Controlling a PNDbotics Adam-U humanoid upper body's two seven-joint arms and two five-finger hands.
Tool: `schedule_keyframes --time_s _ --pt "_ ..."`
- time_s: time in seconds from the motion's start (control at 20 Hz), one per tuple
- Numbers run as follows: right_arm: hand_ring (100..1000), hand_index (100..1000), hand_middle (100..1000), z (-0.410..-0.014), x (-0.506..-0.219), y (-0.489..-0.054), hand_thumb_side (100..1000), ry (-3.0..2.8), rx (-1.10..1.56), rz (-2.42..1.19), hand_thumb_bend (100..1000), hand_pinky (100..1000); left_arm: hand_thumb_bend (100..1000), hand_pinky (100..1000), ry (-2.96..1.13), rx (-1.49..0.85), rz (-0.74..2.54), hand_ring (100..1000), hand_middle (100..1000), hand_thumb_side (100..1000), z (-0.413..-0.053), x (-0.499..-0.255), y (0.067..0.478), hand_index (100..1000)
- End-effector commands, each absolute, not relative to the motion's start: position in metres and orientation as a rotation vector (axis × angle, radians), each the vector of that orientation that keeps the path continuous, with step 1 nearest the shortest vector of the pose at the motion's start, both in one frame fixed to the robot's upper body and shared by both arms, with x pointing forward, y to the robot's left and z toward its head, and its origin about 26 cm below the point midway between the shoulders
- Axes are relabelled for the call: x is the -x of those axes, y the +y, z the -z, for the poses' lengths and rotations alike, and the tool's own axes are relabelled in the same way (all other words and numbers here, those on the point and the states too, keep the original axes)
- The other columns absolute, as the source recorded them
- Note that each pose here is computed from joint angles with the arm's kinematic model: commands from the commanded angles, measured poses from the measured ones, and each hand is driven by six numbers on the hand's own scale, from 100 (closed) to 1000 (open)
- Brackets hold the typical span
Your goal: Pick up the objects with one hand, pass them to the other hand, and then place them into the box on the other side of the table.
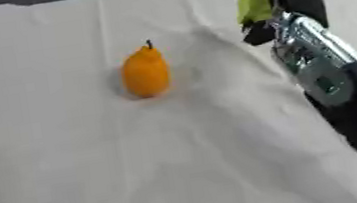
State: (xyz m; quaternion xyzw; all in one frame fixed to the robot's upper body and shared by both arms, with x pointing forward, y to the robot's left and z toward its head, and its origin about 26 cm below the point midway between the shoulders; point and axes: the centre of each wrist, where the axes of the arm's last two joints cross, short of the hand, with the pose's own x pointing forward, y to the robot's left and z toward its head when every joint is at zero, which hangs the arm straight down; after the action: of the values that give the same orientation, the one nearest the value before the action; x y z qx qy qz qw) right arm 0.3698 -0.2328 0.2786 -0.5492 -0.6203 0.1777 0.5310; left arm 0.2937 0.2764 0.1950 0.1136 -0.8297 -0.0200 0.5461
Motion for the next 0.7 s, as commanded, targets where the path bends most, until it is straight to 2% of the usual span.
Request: schedule_keyframes --time_s 0.05,0.7 --pt "669 613 595 -0.288 -0.360 -0.225 100 -1.563 1.327 -0.379 100 786 100 1000 -2.003 -0.309 0.073 847 875 689 -0.206 -0.291 0.285 757" --pt "665 612 595 -0.277 -0.356 -0.205 100 -1.659 1.263 -0.321 100 787 100 1000 -2.020 -0.304 0.113 845 873 671 -0.211 -0.292 0.287 756"
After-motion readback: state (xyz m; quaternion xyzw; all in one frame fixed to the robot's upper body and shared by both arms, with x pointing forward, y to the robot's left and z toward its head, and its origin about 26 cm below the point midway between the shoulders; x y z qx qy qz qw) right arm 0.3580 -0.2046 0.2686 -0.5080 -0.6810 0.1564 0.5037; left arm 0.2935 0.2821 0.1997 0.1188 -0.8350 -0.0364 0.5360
